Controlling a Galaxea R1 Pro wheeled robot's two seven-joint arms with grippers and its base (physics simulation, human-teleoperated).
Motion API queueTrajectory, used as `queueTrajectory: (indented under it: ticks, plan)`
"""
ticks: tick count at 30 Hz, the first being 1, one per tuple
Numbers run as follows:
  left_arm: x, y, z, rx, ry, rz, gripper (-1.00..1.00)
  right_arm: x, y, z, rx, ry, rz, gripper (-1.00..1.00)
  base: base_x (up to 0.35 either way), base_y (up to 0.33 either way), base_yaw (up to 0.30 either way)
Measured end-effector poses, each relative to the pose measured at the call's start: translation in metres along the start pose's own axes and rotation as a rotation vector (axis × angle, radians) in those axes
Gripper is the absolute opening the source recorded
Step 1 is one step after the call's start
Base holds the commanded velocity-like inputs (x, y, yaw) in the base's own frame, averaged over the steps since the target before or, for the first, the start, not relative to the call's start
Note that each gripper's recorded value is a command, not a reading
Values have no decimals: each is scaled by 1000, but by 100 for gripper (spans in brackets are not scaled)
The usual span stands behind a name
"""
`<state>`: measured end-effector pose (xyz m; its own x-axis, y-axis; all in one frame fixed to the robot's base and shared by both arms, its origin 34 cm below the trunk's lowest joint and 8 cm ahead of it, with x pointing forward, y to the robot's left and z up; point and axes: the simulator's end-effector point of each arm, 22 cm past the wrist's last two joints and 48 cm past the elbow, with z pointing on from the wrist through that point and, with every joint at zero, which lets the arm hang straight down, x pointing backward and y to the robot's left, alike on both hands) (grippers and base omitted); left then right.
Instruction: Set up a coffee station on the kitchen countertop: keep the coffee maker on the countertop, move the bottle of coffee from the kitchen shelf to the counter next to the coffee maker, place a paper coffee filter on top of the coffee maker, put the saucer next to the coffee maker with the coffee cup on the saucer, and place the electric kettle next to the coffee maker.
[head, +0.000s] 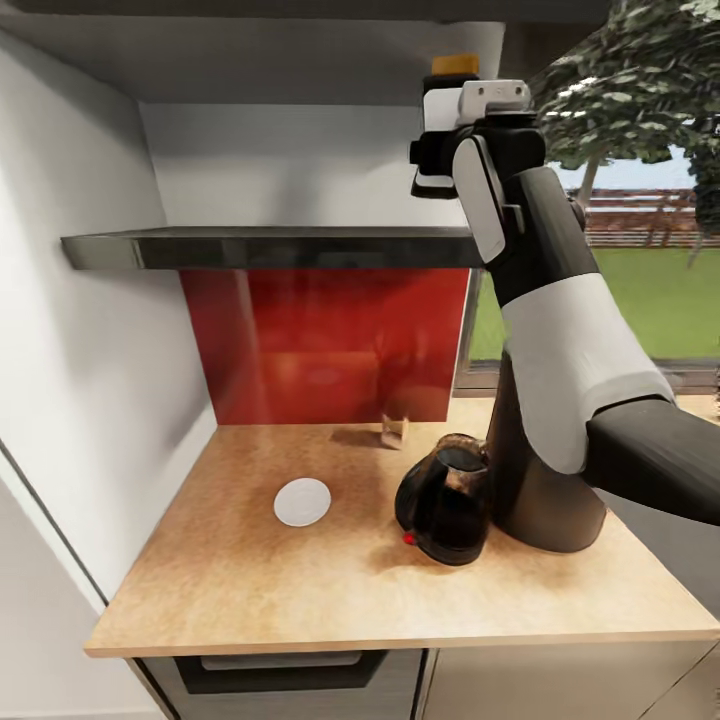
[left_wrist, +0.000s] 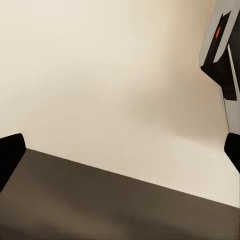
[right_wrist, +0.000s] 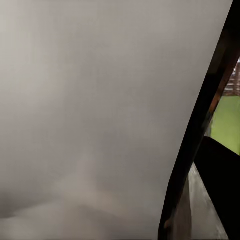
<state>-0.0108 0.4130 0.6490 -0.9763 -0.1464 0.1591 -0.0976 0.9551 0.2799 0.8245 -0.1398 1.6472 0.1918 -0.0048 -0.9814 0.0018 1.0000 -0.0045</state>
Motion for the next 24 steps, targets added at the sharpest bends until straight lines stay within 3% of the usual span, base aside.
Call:
queueTrajectory:
  ticks: [24]
  plan:
    - [0,1,0,-2,0,-1,100,2,0,1,2,4,-2,-100,0,-313,0]
